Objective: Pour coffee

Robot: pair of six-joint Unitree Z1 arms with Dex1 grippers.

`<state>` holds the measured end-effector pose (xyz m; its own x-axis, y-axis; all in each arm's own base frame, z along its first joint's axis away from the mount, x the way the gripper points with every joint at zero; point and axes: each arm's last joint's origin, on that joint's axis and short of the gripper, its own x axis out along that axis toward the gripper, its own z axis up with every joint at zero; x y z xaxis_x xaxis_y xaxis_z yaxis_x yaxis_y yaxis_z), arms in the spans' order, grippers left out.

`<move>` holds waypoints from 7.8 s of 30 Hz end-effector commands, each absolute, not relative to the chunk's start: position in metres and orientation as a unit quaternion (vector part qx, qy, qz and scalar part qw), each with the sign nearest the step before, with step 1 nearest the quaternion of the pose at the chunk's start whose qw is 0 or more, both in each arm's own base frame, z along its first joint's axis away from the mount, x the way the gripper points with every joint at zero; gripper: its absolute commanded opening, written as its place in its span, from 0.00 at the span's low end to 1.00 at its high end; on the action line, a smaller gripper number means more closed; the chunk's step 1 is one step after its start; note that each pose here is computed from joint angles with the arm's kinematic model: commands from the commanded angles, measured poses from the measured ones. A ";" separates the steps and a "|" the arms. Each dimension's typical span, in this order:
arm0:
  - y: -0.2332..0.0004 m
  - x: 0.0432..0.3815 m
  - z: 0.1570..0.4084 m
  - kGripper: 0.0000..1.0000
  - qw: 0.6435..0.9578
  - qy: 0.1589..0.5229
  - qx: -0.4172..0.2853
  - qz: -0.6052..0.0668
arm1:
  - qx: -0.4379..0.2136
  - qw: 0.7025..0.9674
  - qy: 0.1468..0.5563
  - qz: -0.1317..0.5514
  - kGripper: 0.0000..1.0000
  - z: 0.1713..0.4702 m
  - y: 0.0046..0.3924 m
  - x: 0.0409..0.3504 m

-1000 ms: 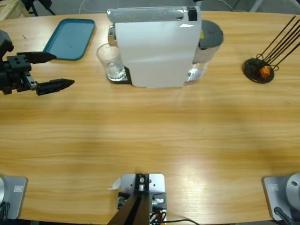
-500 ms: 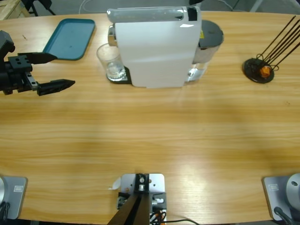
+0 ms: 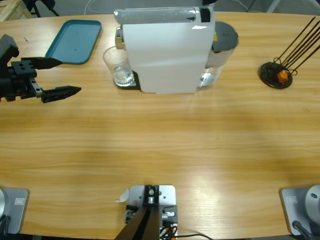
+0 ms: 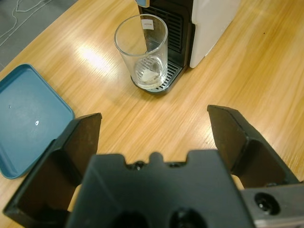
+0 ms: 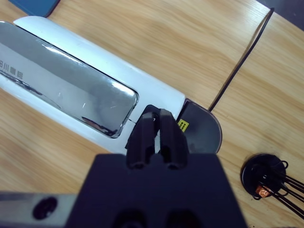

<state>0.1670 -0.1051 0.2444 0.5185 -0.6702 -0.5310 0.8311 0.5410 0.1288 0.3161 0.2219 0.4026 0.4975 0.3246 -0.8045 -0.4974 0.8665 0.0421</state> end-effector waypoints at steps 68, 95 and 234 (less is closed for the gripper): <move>-0.106 0.162 0.232 0.96 0.840 0.237 0.191 -0.448 | -0.101 0.865 0.437 0.226 1.00 0.442 0.215 0.275; -0.101 0.144 0.247 0.96 0.847 0.205 0.181 -0.456 | -0.101 0.854 0.410 0.305 1.00 0.429 0.169 0.167; -0.096 0.132 0.260 1.00 0.880 0.234 0.129 -0.394 | -0.098 0.875 0.333 0.337 1.00 0.299 0.087 0.099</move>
